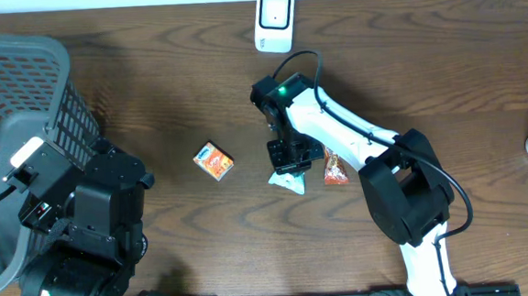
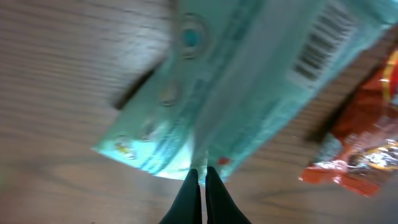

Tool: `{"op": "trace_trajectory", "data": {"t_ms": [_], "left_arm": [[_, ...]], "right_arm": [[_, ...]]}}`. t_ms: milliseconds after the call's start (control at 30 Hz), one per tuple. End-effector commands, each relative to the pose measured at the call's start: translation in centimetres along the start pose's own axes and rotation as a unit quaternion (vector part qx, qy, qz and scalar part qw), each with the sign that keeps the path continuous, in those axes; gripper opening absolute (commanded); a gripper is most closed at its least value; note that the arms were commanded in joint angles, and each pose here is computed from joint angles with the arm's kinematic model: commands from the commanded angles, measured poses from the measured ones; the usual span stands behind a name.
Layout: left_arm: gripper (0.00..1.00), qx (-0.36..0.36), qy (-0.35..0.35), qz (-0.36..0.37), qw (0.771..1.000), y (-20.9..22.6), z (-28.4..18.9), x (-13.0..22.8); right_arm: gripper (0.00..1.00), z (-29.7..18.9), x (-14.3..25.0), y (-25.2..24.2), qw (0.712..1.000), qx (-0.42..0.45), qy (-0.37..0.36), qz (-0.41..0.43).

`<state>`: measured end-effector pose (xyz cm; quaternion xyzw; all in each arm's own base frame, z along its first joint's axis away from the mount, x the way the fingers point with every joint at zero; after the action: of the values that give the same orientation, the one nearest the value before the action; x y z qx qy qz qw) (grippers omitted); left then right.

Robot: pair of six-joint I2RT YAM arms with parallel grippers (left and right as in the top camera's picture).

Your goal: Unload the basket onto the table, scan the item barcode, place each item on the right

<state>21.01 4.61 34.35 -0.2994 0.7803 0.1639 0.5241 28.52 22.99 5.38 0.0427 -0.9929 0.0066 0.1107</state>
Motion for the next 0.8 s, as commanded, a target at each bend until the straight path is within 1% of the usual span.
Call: {"op": "trace_trajectory", "data": {"t_ms": [0,167,233,333,467,533,667,767], "left_arm": [[0.98,-0.003,-0.006,-0.009,1.000,0.3,-0.2,-0.5],[0.98,-0.003,-0.006,-0.009,1.000,0.3,-0.2,-0.5],[0.98,-0.003,-0.006,-0.009,1.000,0.3,-0.2,-0.5],[0.98,-0.003,-0.006,-0.009,1.000,0.3,-0.2,-0.5],[0.98,-0.003,-0.006,-0.009,1.000,0.3,-0.2,-0.5],[0.98,-0.003,-0.006,-0.009,1.000,0.3,-0.2,-0.5],[0.98,-0.003,-0.006,-0.009,1.000,0.3,-0.2,-0.5],[0.98,-0.003,-0.006,-0.008,1.000,0.3,-0.2,-0.5]], "right_arm": [[0.01,0.3,-0.3,-0.7,1.000,0.019,-0.006,0.014],[0.01,0.1,-0.9,-1.7,0.999,0.029,-0.014,0.025],[0.01,-0.1,-1.7,-3.1,0.996,0.059,-0.035,0.061],[0.03,-0.4,-3.0,-4.6,0.989,0.088,-0.069,0.093],[0.06,-0.2,-4.0,-5.1,0.987,0.091,-0.088,0.103],[0.07,0.6,-4.8,-5.0,0.985,0.084,-0.106,0.104],[0.03,2.4,-4.2,-5.3,0.983,0.081,-0.097,0.134],[0.04,2.8,-4.0,-5.5,0.983,0.083,-0.094,0.135]]}}
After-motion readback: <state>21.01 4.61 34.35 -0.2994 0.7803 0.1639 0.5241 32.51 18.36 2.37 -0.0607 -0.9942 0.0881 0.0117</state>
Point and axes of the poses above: each gripper's point midway between its finger pads, its own z axis out along the fingers, its own y axis along the line the jaws close on, x = y × z, the point moved 2 cm from there along -z, back along the fingers, and after that the axes turned 6 degrees about z, right-handed, at the moved point
